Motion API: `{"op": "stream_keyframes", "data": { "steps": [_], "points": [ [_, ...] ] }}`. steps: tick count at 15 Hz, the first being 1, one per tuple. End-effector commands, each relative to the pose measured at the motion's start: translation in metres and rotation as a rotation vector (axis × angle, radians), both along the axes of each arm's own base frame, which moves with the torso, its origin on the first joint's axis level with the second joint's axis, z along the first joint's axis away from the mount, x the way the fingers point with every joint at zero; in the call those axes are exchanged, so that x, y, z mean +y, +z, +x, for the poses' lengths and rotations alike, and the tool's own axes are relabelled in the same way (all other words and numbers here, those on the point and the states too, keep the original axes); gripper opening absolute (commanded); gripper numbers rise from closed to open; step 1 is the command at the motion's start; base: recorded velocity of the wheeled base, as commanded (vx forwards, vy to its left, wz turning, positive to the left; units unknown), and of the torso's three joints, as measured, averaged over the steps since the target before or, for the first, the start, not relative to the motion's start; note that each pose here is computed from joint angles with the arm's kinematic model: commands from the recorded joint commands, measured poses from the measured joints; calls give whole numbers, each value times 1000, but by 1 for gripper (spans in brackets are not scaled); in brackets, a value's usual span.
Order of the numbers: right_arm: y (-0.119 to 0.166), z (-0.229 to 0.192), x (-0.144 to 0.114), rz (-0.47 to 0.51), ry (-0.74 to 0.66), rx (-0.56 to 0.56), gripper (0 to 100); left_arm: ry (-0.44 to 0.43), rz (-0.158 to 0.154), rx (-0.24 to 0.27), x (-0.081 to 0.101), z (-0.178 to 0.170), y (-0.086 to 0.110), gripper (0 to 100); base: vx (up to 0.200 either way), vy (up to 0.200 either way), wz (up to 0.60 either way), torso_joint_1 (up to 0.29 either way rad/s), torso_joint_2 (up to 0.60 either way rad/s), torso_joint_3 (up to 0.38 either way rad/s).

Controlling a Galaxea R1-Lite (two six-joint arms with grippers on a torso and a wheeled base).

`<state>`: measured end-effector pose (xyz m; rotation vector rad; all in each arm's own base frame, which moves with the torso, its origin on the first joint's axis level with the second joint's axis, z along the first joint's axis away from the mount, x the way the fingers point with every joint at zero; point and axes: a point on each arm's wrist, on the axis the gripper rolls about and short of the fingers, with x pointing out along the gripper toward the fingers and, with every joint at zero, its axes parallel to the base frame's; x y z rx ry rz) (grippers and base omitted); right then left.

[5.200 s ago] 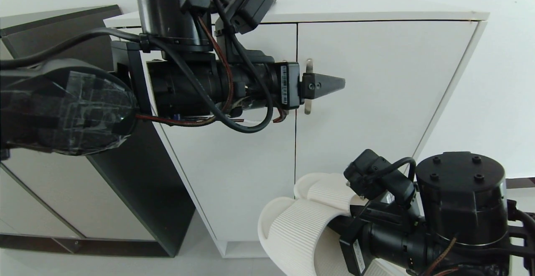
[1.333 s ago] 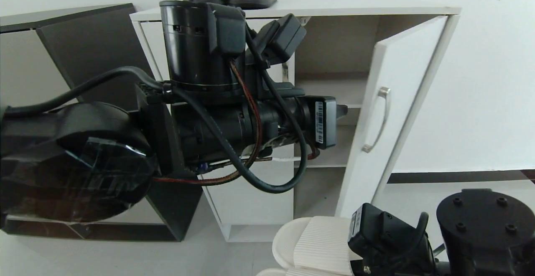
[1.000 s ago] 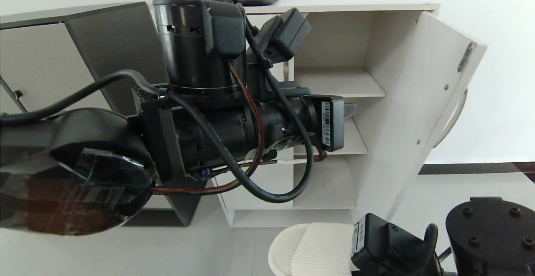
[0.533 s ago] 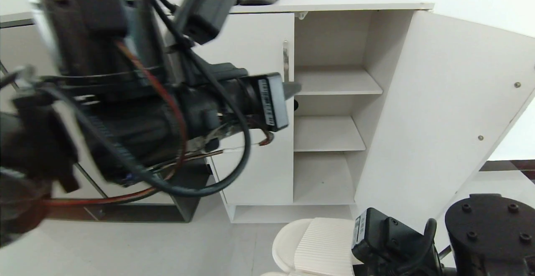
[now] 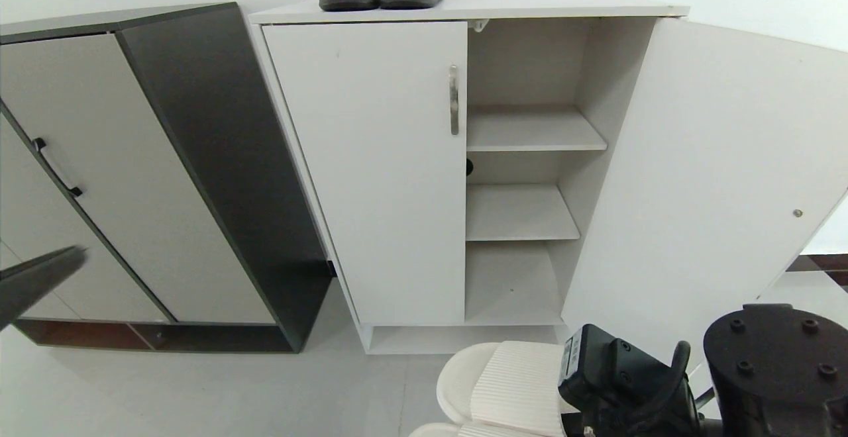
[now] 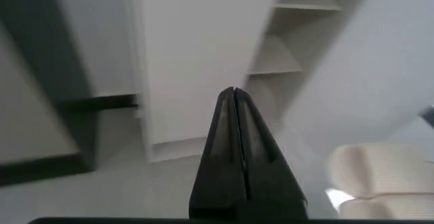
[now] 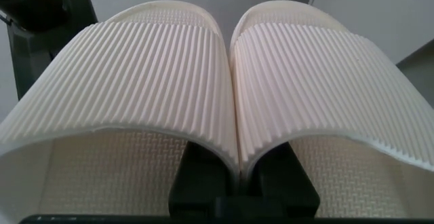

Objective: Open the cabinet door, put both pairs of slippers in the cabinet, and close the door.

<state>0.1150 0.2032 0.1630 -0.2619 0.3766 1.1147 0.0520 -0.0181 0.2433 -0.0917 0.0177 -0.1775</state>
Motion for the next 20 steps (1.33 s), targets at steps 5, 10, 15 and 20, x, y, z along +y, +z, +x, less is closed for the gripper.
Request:
{"op": "stream_keyframes", "data": {
  "steps": [5,10,15,20],
  "points": [
    [-2,22,4,-16,-142,-20,0,612,53,1,27,-90,-139,0,0,0,0,0,0,0],
    [-7,45,13,32,-294,-51,0,228,86,-47,19,-75,-164,0,0,0,0,0,0,0],
    [-3,58,19,67,-389,-72,0,119,131,-22,17,-75,-168,0,0,0,0,0,0,0],
    [-15,124,61,97,-885,-124,0,124,110,-21,17,-75,-168,0,0,0,0,0,0,0]
  ]
}}
